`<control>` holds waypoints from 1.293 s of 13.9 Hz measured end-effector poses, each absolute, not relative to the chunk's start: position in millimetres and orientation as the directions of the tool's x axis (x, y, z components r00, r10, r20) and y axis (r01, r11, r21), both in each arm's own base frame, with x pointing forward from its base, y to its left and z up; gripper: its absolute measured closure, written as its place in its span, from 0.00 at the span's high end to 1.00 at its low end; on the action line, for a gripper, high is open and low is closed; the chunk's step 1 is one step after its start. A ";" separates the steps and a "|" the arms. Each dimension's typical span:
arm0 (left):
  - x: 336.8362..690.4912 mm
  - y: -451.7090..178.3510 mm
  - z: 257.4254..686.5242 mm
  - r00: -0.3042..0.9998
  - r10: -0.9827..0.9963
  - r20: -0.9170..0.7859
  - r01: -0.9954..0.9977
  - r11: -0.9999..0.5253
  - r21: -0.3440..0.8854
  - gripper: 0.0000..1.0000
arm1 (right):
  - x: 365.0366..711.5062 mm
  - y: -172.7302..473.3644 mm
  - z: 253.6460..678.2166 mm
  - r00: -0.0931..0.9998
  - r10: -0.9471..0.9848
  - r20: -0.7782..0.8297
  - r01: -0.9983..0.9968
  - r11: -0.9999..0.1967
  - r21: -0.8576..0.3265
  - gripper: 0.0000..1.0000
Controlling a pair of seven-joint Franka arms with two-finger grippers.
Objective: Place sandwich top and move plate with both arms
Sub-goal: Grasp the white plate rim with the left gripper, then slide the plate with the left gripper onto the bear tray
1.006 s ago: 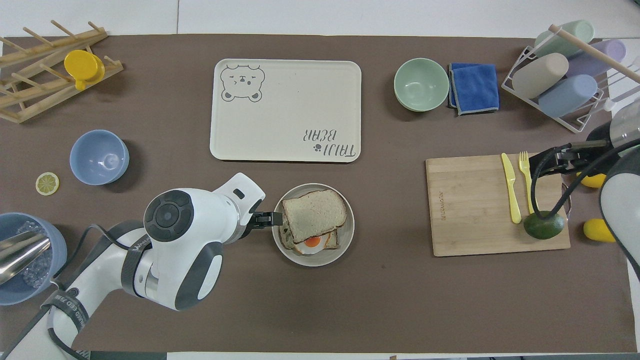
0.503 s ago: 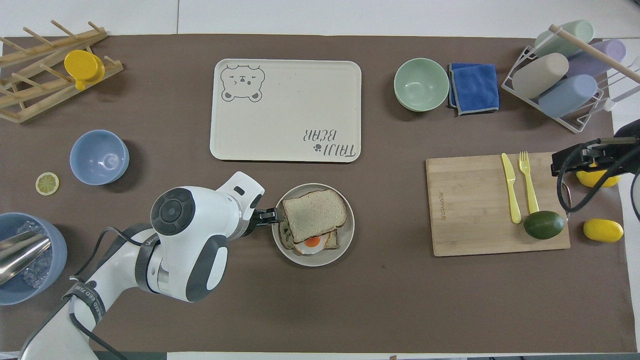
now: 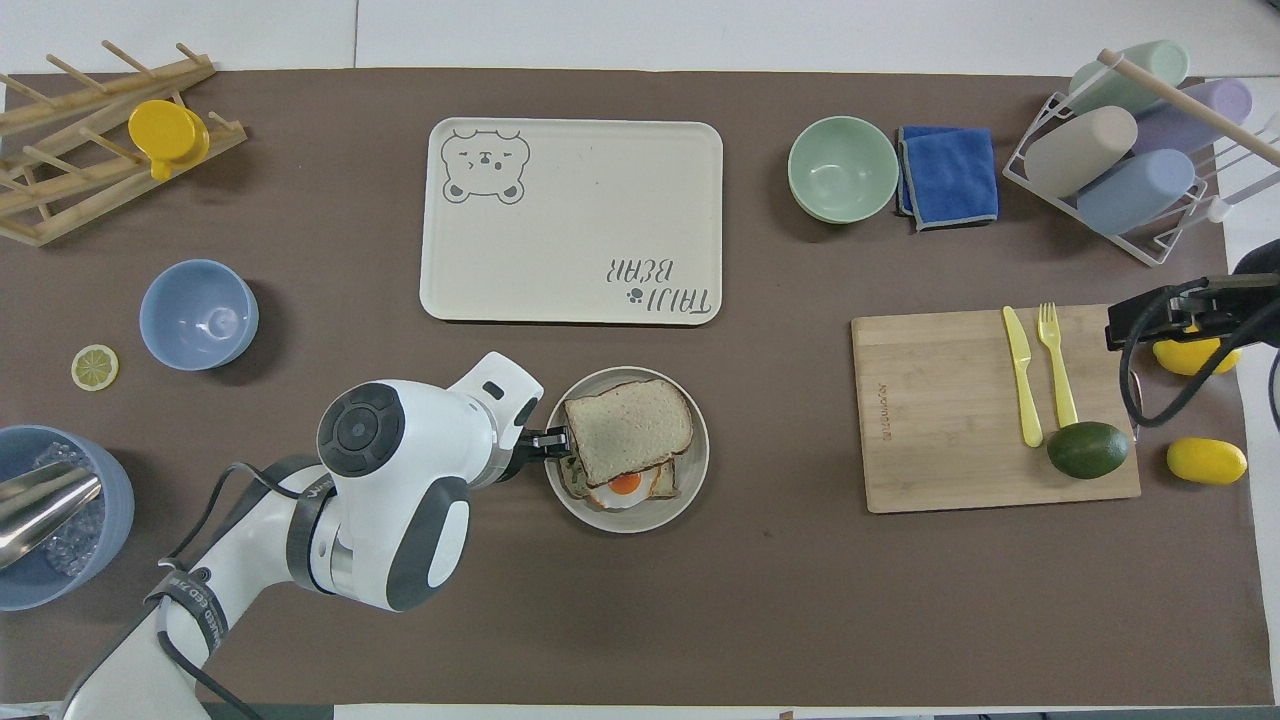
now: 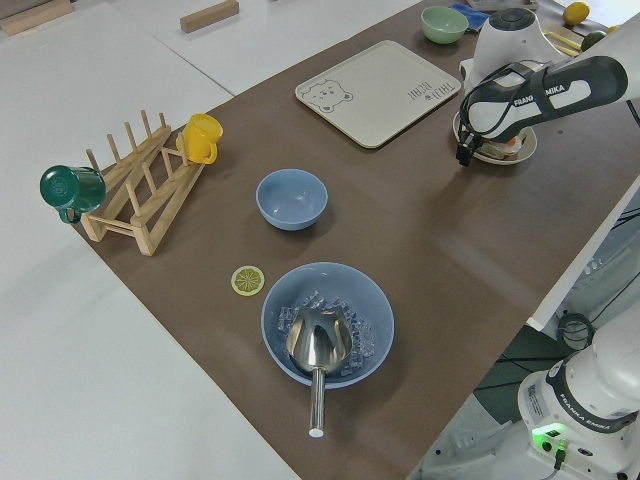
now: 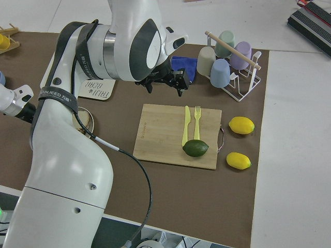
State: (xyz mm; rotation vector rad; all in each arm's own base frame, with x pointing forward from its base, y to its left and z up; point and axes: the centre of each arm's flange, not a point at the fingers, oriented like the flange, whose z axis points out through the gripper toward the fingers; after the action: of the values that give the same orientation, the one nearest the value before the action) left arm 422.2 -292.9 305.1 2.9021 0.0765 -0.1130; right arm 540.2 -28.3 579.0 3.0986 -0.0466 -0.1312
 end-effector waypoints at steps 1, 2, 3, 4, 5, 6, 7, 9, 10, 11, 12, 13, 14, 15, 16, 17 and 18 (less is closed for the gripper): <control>422.1 -293.2 303.6 0.996 0.043 -0.084 0.061 -0.971 0.231 0.52 | 540.3 -27.2 579.4 0.996 -0.032 -0.082 -0.030 -0.999 0.029 1.00; 422.2 -293.4 303.6 0.996 0.043 -0.083 0.061 -0.971 0.232 0.39 | 540.5 -25.7 579.9 0.996 -0.033 -0.081 -0.033 -0.999 0.010 1.00; 421.8 -293.9 303.3 0.996 0.040 -0.083 0.058 -0.971 0.233 0.24 | 540.6 -24.9 580.6 0.996 -0.033 -0.079 -0.033 -0.999 0.003 1.00; 421.1 -295.1 303.0 0.996 0.035 -0.083 0.054 -0.971 0.233 0.12 | 540.6 -24.6 581.3 0.996 -0.032 -0.078 -0.032 -0.999 0.002 1.00; 420.4 -296.8 305.9 0.997 0.027 -0.078 0.045 -0.970 0.238 0.05 | 540.7 -24.5 582.0 0.997 -0.031 -0.076 -0.031 -1.000 0.002 1.00; 420.2 -297.0 306.4 0.997 0.027 -0.077 0.044 -0.970 0.239 0.05 | 540.7 -24.5 582.9 0.997 -0.031 -0.074 -0.031 -1.000 0.002 1.00; 420.3 -296.8 305.9 0.996 0.028 -0.079 0.047 -0.970 0.239 0.05 | 540.8 -24.0 583.2 0.997 -0.030 -0.074 -0.030 -1.000 0.002 1.00; 421.4 -296.4 306.7 0.996 0.032 -0.081 0.051 -0.968 0.244 0.05 | 541.0 -19.8 583.4 0.997 -0.022 -0.073 -0.022 -1.000 0.002 1.00; 424.2 -296.7 310.4 0.996 0.034 -0.082 0.053 -0.967 0.249 0.05 | 541.0 -17.9 583.5 0.997 -0.019 -0.073 -0.019 -1.000 0.003 1.00; 431.0 -296.5 319.3 0.995 0.038 -0.087 0.059 -0.965 0.256 0.04 | 541.1 -17.2 583.5 0.997 -0.018 -0.073 -0.017 -1.000 0.003 1.00; 442.7 -293.7 333.4 0.994 0.045 -0.101 0.070 -0.962 0.264 0.04 | 541.1 -17.3 583.6 0.997 -0.018 -0.073 -0.017 -1.000 0.003 1.00; 460.3 -287.1 353.4 0.992 0.059 -0.116 0.089 -0.957 0.276 0.04 | 541.0 -17.2 583.8 0.997 -0.017 -0.072 -0.017 -1.000 0.003 1.00; 479.9 -278.3 376.9 0.990 0.069 -0.120 0.102 -0.951 0.292 0.04 | 541.0 -16.4 583.9 0.997 -0.015 -0.072 -0.015 -1.000 0.003 1.00; 499.9 -268.2 398.4 0.991 0.070 -0.110 0.101 -0.945 0.311 0.04 | 540.9 -14.5 584.2 0.997 -0.011 -0.071 -0.011 -1.000 0.003 1.00; 520.8 -256.4 415.6 0.994 0.069 -0.088 0.094 -0.940 0.329 0.04 | 540.6 -12.3 585.0 0.998 -0.005 -0.070 -0.004 -1.000 0.003 1.00; 539.7 -245.3 424.6 0.996 0.063 -0.064 0.081 -0.936 0.342 0.04 | 540.2 -11.1 585.9 0.998 0.008 -0.068 0.009 -1.000 0.002 1.00; 557.7 -237.4 426.2 0.998 0.045 -0.040 0.056 -0.935 0.351 0.04 | 539.9 -11.0 586.6 0.997 0.023 -0.067 0.023 -1.000 0.001 1.00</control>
State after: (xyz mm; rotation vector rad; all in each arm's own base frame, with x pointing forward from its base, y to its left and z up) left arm 557.7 -237.4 426.2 2.7803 0.0724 -0.0439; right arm 539.9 -11.0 586.6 3.1375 0.0360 -0.1054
